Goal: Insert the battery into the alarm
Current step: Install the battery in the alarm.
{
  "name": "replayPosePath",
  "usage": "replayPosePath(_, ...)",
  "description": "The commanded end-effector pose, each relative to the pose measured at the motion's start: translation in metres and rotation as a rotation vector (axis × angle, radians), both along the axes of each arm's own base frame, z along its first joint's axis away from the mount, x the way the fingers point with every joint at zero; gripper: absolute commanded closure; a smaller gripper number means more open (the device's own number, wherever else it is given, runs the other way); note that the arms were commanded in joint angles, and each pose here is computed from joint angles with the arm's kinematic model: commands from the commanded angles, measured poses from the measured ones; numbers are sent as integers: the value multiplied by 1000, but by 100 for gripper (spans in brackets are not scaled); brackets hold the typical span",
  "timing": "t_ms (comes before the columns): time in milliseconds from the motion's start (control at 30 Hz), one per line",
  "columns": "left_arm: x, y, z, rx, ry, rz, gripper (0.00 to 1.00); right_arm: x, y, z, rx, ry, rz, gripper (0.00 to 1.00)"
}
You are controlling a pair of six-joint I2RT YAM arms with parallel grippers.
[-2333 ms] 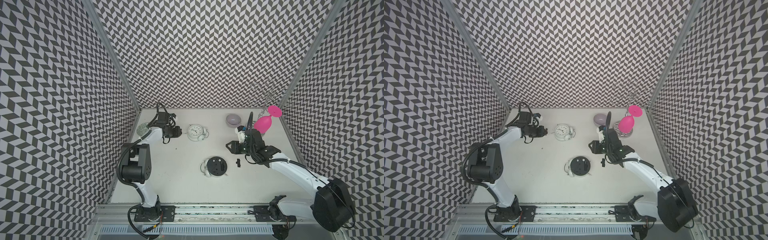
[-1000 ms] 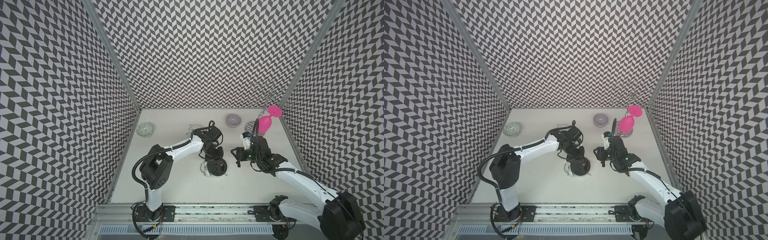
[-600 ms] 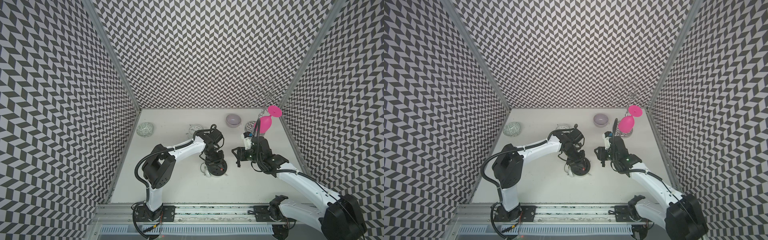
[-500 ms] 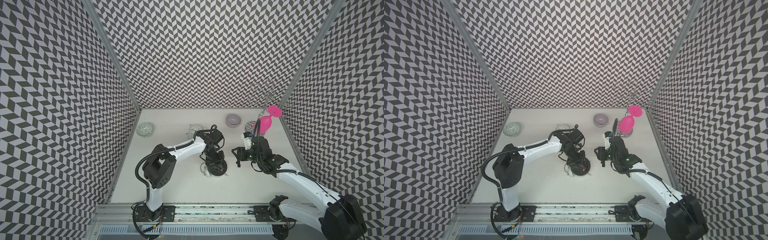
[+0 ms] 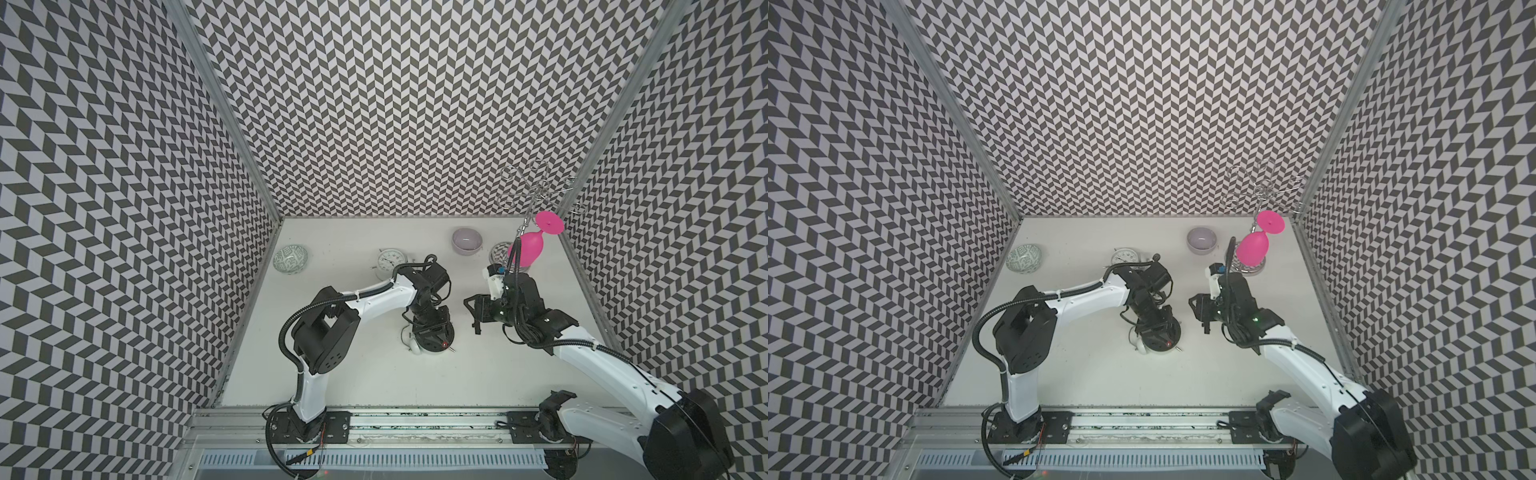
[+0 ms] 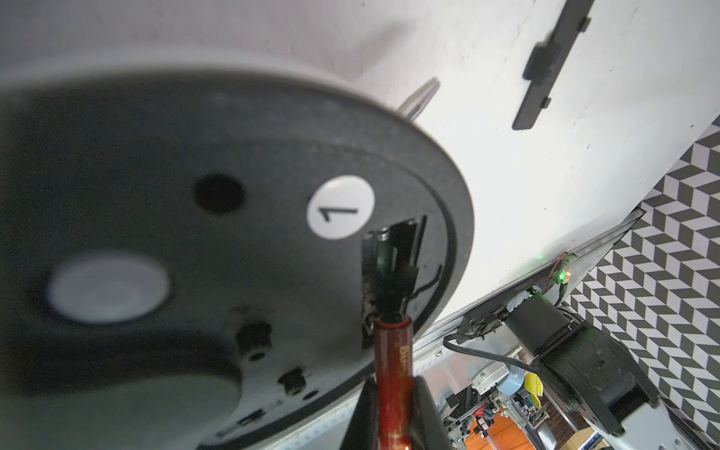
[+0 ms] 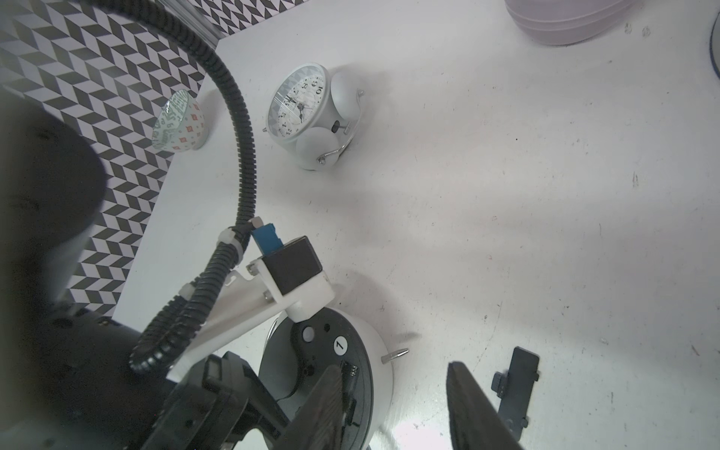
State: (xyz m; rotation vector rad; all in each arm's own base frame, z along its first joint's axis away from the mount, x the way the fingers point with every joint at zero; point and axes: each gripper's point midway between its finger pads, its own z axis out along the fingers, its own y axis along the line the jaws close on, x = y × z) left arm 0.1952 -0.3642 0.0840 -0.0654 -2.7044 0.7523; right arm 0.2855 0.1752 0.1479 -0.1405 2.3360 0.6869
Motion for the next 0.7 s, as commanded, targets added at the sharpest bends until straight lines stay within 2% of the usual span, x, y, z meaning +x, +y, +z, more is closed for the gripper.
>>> replayPosePath(0, 8, -1, -2, 15, -11, 9, 89, 1, -3, 8, -4, -43, -2, 56)
replayPosePath(233, 16, -2, 0, 12, -35, 19, 68, 2, -4, 9, -9, -45, -6, 56)
replayPosePath(467, 26, -7, 19, -28, -98, 20, 55, -1, -4, 7, -5, -35, 1, 56)
replayPosePath(533, 32, -8, 29, -45, -143, 22, 45, -5, -3, 4, -6, -16, 12, 56)
replayPosePath(667, 49, 1, 54, -82, -277, 59, 39, -21, -1, -5, 9, 25, 55, 55)
